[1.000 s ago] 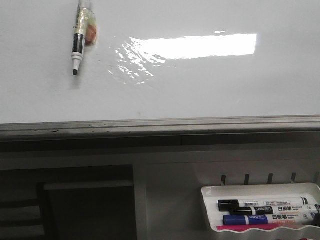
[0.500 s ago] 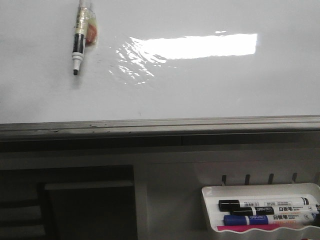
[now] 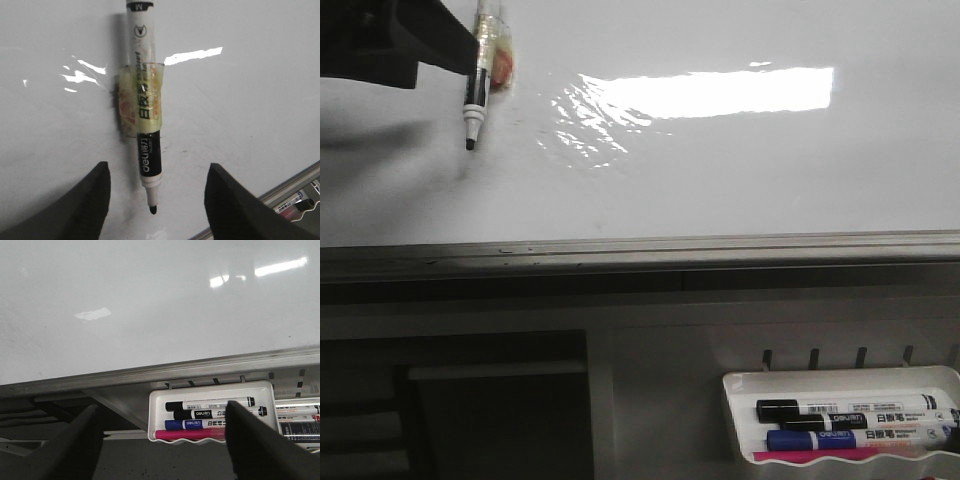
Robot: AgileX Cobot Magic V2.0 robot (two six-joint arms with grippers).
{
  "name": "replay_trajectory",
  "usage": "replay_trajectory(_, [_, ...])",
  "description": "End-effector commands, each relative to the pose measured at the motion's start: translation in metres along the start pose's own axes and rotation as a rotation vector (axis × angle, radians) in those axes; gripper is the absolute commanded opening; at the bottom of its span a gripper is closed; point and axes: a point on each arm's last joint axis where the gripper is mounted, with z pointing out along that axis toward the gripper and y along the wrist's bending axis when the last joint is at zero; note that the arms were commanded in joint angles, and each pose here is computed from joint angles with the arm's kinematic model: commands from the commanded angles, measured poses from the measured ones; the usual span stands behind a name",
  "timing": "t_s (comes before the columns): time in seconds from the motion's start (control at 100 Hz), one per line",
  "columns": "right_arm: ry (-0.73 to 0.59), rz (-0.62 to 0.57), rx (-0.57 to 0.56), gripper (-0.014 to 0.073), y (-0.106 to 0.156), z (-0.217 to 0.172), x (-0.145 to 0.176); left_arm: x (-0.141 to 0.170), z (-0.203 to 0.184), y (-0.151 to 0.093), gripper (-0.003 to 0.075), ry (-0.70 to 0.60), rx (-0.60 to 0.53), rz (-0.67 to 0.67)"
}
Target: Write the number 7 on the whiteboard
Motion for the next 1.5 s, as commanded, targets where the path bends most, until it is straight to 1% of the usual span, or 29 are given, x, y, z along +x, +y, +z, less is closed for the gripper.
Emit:
replay_trajectory(0.0, [-0.096, -0.005, -0.010, 0.0448, 0.004, -0.004, -0.016, -0.016, 0.004, -0.003, 0.0389, -0.053, -0.018, -0.002])
replay_trajectory(0.12, [-0.096, -0.005, -0.010, 0.0447, 0.004, -0.004, -0.016, -0.018, 0.017, 0.002, 0.0389, -0.048, -0.057, -0.006])
replay_trajectory(0.39, [-0.096, -0.007, -0.010, 0.0448, 0.004, -0.004, -0.016, -0.016, 0.036, 0.006, 0.0388, -0.011, -0.072, 0.014])
replay_trajectory(0.48, [-0.096, -0.007, -0.010, 0.0447, 0.004, -0.004, -0.016, -0.015, 0.037, 0.006, 0.0365, -0.007, -0.073, 0.027])
replay_trajectory(0.52, [-0.096, -0.007, -0.010, 0.0447, 0.004, -0.004, -0.016, -0.015, 0.037, 0.006, 0.0332, -0.007, -0.073, 0.027])
replay_trajectory(0.57, [-0.096, -0.007, -0.010, 0.0448, 0.004, -0.004, -0.016, -0.015, 0.037, 0.006, 0.0272, -0.006, -0.071, 0.027])
replay_trajectory(0.59, [-0.096, -0.007, -0.010, 0.0447, 0.004, -0.004, -0.016, -0.015, 0.037, 0.006, 0.0229, -0.006, -0.070, 0.027])
replay_trajectory(0.62, [-0.096, -0.007, -0.010, 0.0447, 0.004, -0.004, -0.016, -0.015, 0.037, 0.006, 0.0195, -0.005, -0.069, 0.027])
replay_trajectory(0.74, [-0.096, -0.007, -0.010, 0.0447, 0.004, -0.004, -0.016, -0.015, 0.037, 0.006, -0.0018, -0.005, -0.069, 0.027])
replay_trajectory(0.88, [-0.096, -0.007, -0.010, 0.0448, 0.004, -0.004, -0.016, -0.015, 0.035, 0.004, -0.0020, -0.002, -0.052, 0.028])
replay_trajectory(0.95, [-0.092, -0.003, -0.014, 0.0447, 0.004, -0.004, -0.016, -0.016, 0.032, -0.001, -0.0020, 0.007, -0.014, 0.042])
replay_trajectory(1.03, [-0.076, -0.016, -0.047, 0.0447, 0.008, -0.005, -0.017, -0.016, 0.027, -0.011, -0.0020, 0.045, 0.068, 0.120])
replay_trajectory(1.1, [-0.051, -0.038, -0.113, 0.0448, 0.015, -0.004, -0.019, -0.014, 0.021, -0.022, -0.0020, 0.081, 0.147, 0.188])
replay_trajectory(1.2, [0.001, -0.063, -0.239, 0.0447, 0.027, 0.001, -0.024, -0.012, 0.015, -0.042, -0.0020, 0.127, 0.253, 0.279])
replay_trajectory(1.28, [0.035, -0.068, -0.328, 0.0447, 0.036, 0.006, -0.031, -0.005, 0.012, -0.062, -0.0020, 0.172, 0.345, 0.369])
replay_trajectory(1.49, [0.116, -0.070, -0.513, 0.0448, 0.052, 0.021, -0.049, 0.017, 0.003, -0.106, -0.0020, 0.225, 0.490, 0.582])
